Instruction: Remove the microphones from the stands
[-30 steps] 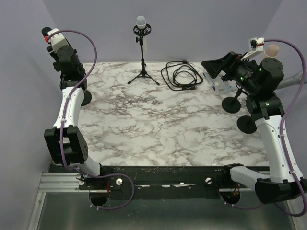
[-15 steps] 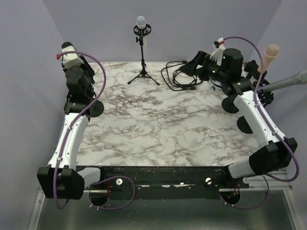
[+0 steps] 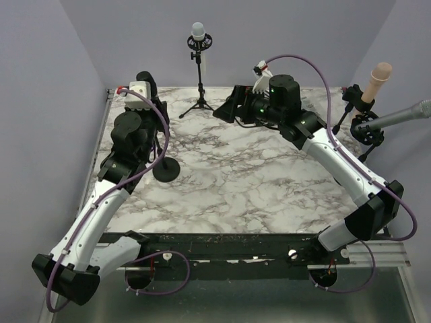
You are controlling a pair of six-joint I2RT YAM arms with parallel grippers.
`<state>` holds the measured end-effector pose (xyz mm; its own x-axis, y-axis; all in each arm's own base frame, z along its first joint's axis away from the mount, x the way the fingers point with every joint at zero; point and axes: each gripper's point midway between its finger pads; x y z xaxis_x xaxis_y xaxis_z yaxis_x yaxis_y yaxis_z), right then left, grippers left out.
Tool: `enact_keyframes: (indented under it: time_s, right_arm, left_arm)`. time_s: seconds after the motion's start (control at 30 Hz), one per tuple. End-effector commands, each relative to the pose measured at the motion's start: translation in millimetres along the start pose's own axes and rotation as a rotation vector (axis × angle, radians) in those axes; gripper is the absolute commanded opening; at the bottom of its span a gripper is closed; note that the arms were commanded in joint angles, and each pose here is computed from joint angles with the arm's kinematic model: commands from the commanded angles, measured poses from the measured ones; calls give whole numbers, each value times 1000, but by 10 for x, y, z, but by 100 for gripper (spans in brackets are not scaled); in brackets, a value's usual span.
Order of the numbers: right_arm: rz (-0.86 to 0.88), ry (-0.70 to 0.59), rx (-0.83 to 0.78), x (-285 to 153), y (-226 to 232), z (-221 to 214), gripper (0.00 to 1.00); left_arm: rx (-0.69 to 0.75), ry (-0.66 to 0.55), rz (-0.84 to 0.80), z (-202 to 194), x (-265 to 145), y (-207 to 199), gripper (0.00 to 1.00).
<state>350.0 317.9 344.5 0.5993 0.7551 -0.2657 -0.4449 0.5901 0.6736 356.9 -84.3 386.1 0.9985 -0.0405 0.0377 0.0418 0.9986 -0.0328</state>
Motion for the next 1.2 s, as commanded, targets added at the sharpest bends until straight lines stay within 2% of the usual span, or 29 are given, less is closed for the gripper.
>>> enact_keyframes:
  time_s: [0.0,0.17,0.4,0.43,0.53,0.57,0.63,0.83,0.97,1.17]
  right_arm:
    - [20,-52,-67,-63,124,64,100]
    - [58,-38,-94,-43,249,4,100]
    - [118,-73,-180,-48,473,-126,100]
    - [122,-78,-191,-50,495,-134,100]
    - [131,-99,-223,-62,520,-140,100]
    - [135,-104,-232,-63,526,-142,100]
    - [150,-106,-253,-57,550,-149,100]
    - [221,-113,-333,-40,812,-253,100]
    - [251,-134,-398,-37,1041,-362,100]
    - [313,-164,-435,-75,1420,-542,100]
  left_arm:
    - [57,-81,-156,265,-294,-322,0]
    - [61,-83,-279,302,-473,-611,0]
    - [68,-58,-355,80,-556,-866,0]
    - [81,-53,-365,86,-573,-890,7]
    - [80,-51,-391,114,-625,-935,53]
    - [74,-55,-404,123,-643,-955,66]
    - [67,-66,-426,158,-688,-978,84]
    - [59,-109,-407,338,-803,-861,99]
    - [37,-184,-396,555,-974,-724,99]
    - [-12,-369,-310,924,-1327,-321,99]
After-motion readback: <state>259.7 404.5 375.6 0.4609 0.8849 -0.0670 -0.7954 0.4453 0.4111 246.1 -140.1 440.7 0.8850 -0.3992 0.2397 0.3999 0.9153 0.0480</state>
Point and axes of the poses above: each gripper's point midway between its finger pads, its own x axis out along the fingers, its own y axis along the line the jaws close on, z = x × y, and after that the axes turned 8 degrees about x, right-handed
